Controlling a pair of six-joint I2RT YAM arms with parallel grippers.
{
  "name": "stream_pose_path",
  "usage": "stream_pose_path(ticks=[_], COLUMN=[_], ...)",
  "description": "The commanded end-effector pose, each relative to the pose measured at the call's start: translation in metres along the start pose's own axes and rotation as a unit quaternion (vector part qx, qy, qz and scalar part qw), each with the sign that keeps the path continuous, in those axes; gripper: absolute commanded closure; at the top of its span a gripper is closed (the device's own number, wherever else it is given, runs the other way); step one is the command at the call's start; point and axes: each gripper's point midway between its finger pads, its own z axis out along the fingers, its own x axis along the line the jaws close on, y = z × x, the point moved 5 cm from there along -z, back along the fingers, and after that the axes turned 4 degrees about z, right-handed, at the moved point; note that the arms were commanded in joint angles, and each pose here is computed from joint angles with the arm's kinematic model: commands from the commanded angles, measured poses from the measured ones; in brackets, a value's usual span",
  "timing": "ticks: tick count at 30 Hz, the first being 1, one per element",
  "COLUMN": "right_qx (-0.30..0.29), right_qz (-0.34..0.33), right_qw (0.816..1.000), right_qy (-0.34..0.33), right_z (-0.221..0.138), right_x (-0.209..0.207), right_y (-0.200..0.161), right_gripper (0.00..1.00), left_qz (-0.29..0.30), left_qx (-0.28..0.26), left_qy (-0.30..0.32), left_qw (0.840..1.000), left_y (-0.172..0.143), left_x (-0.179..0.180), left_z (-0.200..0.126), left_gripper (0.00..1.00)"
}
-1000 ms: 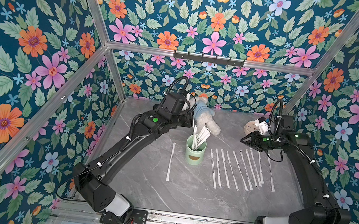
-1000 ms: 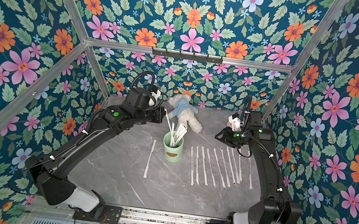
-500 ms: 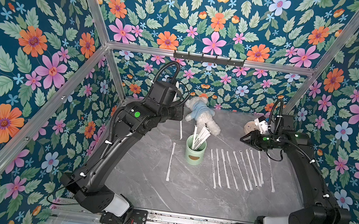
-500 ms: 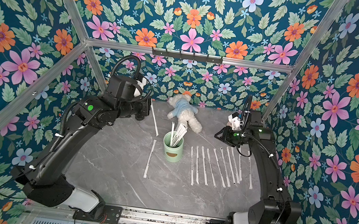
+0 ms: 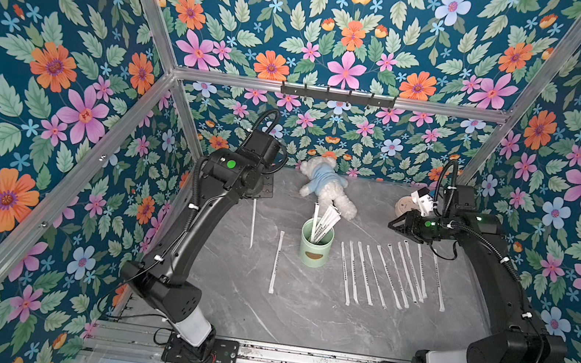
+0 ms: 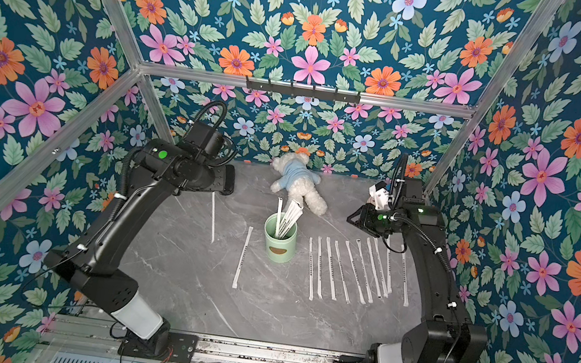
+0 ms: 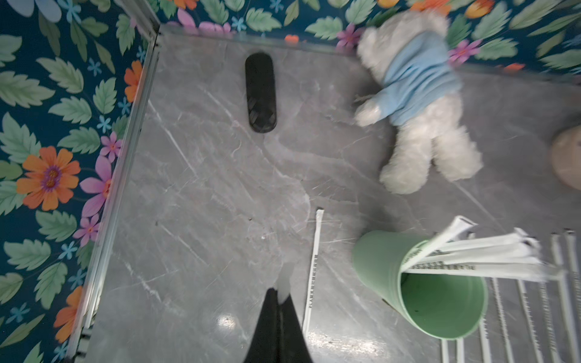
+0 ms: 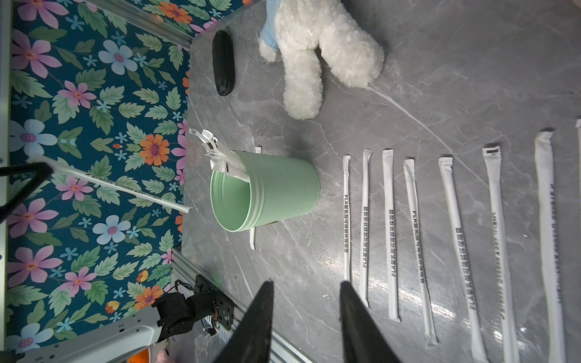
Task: Take the straws out of the storage container
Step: Place the straw at the center of the board.
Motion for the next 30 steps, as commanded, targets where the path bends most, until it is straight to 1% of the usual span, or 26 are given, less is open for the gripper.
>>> stream_pose_path(ticks=[1,5,7,11,14,19,30], right_qx=[0.003,0.005,0.006,0.006,0.007,0.009,0.011], right_qz=[-0.008,-0.008,-0.008,-0.008,-0.007,-0.005,-0.002], right_qw=[1.000,1.000,1.000,1.000,1.000,1.000,1.000], right_qy=[0.007,0.005,0.006,0.005,0.006,0.005,0.003], right_z=[0.000,0.002,0.003,0.004,0.006,0.009,0.011], right_x=[0.001,0.000,-0.001,-0.002,-0.004,-0.006,-0.008], right_y=[-0.001,-0.002,-0.002,-0.003,-0.003,-0.005,-0.004], right_gripper=[0.63,0.63,0.63,0.63,0.63,0.63,0.63], left_qz=[0.008,0.007,0.006,0.012,0.016,0.018,0.015], left_qx=[0.068,0.115,0.139,0.200,0.234,0.252,0.258], left_qy=[0.036,0.012,-0.014,-0.043,-0.058,-0.067,-0.083], left_qw=[0.997,0.993,0.990,0.979,0.970,0.965,0.963], left_y=[-0.017,-0.023,-0.029,-0.049,-0.062,-0.071,-0.073], left_x=[0.010,0.006,0.001,-0.010,-0.019,-0.027,-0.039], left_z=[0.023,0.062,0.080,0.118,0.141,0.162,0.192], left_gripper=[1.00,1.00,1.00,1.00,1.00,1.00,1.00])
